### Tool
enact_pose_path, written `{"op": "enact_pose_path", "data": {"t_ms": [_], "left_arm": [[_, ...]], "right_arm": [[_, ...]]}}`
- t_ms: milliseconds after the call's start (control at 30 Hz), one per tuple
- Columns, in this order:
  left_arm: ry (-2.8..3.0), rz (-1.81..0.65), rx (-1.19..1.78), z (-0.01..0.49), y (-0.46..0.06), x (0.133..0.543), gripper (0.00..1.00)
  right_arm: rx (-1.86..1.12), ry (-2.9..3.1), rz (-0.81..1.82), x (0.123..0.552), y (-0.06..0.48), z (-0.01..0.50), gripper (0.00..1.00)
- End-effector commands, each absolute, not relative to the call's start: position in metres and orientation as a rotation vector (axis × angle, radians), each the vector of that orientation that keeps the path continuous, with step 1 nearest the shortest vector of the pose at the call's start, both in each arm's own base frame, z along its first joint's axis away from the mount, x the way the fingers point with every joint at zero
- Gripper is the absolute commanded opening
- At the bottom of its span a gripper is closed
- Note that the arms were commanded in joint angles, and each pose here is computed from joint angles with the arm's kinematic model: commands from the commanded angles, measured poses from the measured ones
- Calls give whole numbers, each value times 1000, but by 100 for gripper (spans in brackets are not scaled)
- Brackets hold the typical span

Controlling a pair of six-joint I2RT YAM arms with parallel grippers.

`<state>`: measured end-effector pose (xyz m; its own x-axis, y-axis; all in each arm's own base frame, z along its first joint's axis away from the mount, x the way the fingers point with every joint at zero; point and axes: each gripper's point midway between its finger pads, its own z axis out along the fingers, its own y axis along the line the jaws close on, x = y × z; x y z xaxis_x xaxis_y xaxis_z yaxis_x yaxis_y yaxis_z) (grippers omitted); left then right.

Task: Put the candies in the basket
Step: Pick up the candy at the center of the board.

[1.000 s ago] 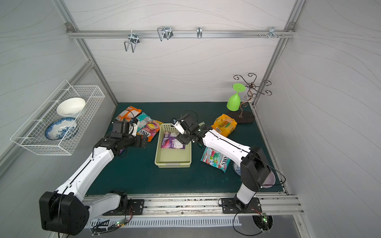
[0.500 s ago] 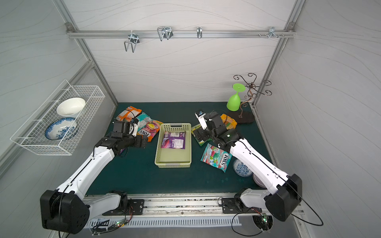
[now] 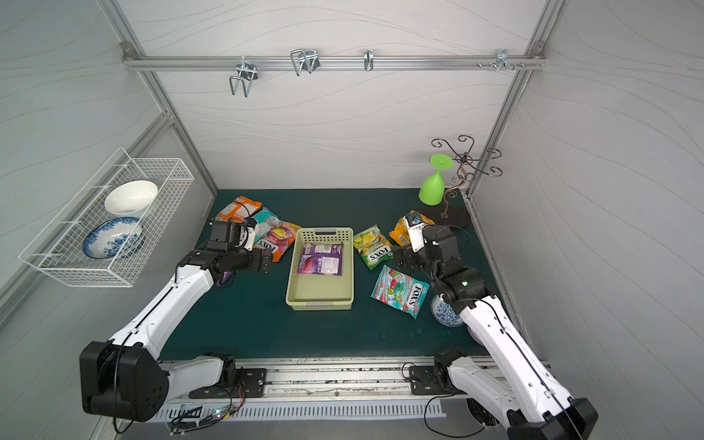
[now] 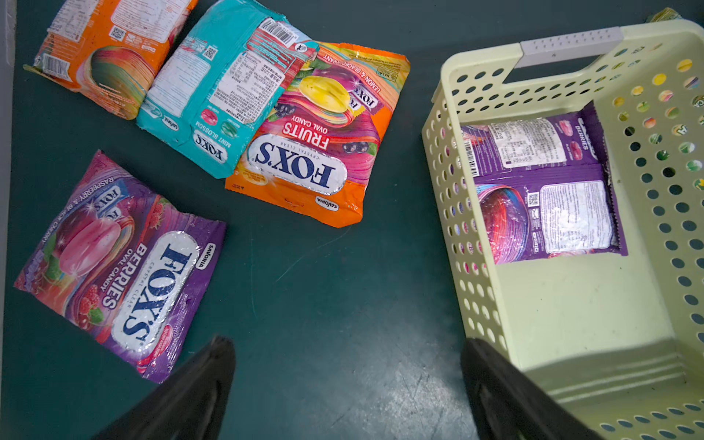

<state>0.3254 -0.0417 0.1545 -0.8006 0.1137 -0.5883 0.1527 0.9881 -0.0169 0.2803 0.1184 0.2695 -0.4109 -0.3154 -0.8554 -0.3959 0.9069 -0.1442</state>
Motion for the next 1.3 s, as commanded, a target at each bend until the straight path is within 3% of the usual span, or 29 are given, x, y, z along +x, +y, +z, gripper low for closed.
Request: {"op": "enact_pose_path", "data": {"t_ms": [0,433,900,1267], "left_arm": [[2453,-67,197,181,-40,338,97],[2541,80,318,183,-29,358,94],[2690,243,496,152,-4,420,88],[2717,318,573,119,18,467,68]], "right_arm": [[-483,1980,81,277,112,279,99],[-476,1707,-7,250,98,278,99],[-441,1624,-8,245,93,279,99],[-448,1610,-10,248,95,276,99]]}}
